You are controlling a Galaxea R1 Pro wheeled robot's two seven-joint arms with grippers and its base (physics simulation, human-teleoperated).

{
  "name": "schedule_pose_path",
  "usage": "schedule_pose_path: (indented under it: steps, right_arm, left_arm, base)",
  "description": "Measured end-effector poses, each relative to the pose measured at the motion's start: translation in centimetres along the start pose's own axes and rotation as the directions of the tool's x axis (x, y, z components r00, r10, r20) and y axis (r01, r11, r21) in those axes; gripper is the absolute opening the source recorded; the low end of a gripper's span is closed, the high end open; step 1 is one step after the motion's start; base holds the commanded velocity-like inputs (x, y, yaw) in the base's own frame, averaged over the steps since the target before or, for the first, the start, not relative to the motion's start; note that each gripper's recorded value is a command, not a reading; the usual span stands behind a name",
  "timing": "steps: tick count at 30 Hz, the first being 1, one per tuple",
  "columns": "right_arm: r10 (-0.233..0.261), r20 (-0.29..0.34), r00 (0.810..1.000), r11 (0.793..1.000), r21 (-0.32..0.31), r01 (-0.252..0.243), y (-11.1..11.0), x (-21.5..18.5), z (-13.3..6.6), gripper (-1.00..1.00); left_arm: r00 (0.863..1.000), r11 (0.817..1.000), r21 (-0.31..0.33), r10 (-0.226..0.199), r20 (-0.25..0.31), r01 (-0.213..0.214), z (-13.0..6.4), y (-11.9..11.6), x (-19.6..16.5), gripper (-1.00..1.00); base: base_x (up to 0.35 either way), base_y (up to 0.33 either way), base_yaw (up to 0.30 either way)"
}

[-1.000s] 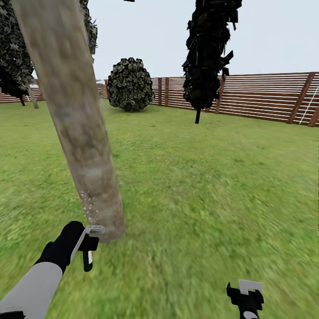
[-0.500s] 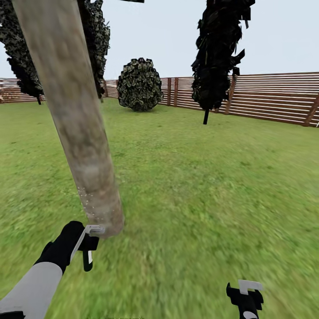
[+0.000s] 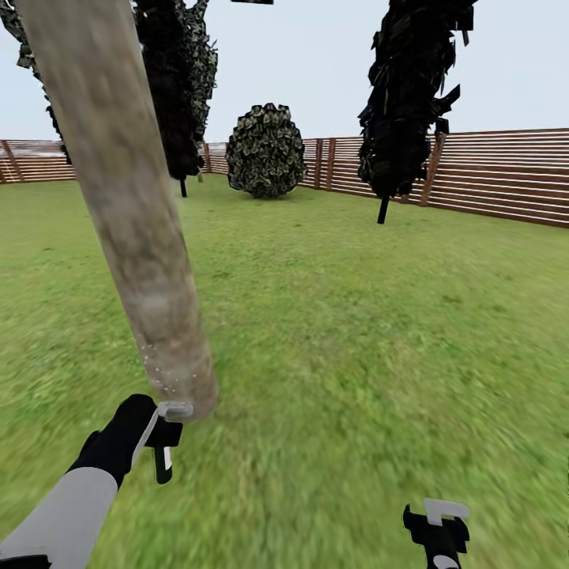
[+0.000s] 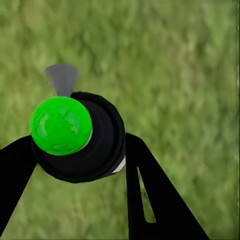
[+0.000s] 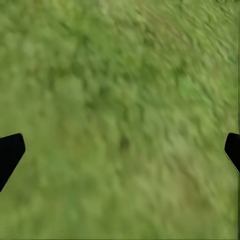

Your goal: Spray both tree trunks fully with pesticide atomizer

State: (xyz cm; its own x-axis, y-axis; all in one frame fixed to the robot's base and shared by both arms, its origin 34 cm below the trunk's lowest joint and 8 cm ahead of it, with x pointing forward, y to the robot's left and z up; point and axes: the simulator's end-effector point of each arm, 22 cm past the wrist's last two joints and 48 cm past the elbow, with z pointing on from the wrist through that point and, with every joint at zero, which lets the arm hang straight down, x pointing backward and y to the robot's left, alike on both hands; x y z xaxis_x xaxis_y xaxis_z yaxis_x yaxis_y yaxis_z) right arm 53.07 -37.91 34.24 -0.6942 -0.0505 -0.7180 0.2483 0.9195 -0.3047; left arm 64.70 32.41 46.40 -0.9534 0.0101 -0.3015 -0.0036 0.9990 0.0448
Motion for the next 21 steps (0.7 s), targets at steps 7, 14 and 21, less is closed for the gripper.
schedule_pose_path:
  steps: [7,14,21]
  right_arm:
    - [0.0,0.0,1.0,1.0,0.0,0.0,0.0,0.0,0.0,1.0]
    - [0.0,0.0,1.0,1.0,0.0,0.0,0.0,0.0,0.0,1.0]
    - [0.0,0.0,1.0,1.0,-0.001,0.0,0.1,0.0,0.0,1.0]
  left_arm:
    - [0.999,0.999,0.008,-0.044,0.007,0.044,-0.1,0.6,-0.1,-1.0]
    - [0.998,0.998,0.01,-0.062,0.013,0.062,-0.2,1.0,-0.3,-1.0]
    - [0.998,0.998,0.007,-0.062,0.013,0.062,-0.2,1.1,-0.3,-1.0]
  base:
    - [0.124,-0.261,0.046]
    - [0.038,-0.279,0.273]
    - [0.175,-0.245,0.185]
